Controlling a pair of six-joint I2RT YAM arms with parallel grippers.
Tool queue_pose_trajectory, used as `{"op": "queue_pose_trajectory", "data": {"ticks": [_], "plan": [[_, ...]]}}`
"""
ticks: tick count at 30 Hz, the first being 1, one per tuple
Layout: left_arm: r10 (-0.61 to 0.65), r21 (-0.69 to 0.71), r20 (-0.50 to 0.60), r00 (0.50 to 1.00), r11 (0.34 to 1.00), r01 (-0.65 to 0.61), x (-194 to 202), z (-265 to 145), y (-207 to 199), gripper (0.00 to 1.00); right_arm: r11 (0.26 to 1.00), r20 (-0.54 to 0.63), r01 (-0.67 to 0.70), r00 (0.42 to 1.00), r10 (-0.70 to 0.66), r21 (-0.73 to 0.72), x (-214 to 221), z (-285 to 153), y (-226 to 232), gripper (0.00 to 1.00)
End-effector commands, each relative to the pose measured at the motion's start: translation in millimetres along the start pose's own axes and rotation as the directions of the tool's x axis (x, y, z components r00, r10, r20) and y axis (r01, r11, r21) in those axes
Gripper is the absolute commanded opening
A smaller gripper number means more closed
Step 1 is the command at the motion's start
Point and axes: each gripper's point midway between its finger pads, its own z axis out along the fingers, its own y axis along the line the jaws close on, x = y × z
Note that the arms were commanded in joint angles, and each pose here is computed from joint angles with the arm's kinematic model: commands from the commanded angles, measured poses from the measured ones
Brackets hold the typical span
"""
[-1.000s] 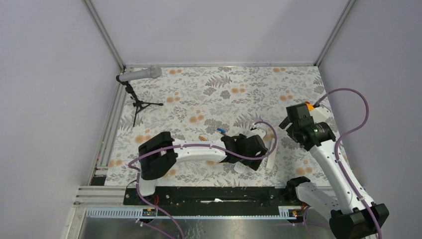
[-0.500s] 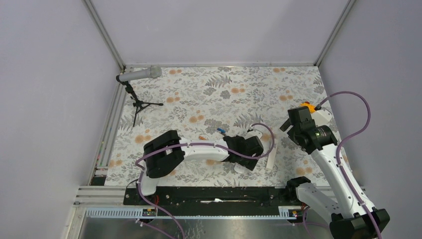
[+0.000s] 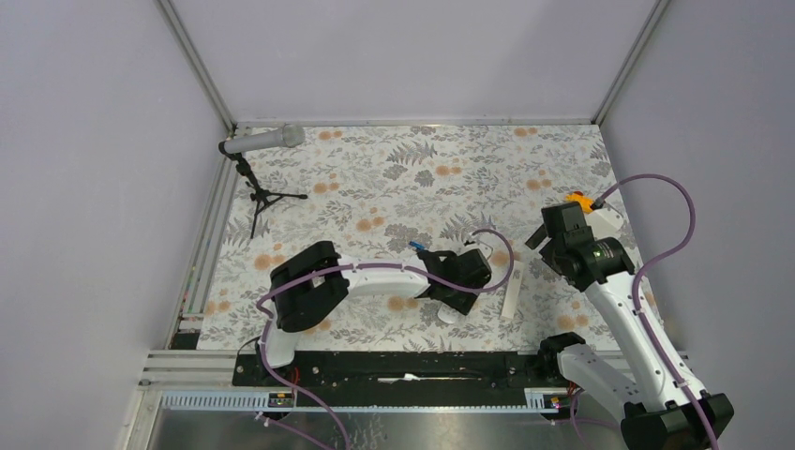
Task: Load the batteries into the remote control
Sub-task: Turn over the remote control at the center of the board.
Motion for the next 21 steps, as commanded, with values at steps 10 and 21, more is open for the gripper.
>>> {"op": "queue_pose_trajectory", "data": {"ticks": [10, 21], "plan": [[-0.122, 0.387, 0.182, 0.976, 0.921, 0.043, -77, -92, 0, 0.24, 0.927, -0.083, -0.006, 0.996, -0.027, -0.374, 5, -31, 63, 0.94], [-0.476, 0.803, 0.351, 0.806, 0.596, 0.002, -151, -271, 45, 0.31, 0.328, -0.1, -0.018, 0.967, -0.236, -0.944, 11, -167, 153, 0.97]]}}
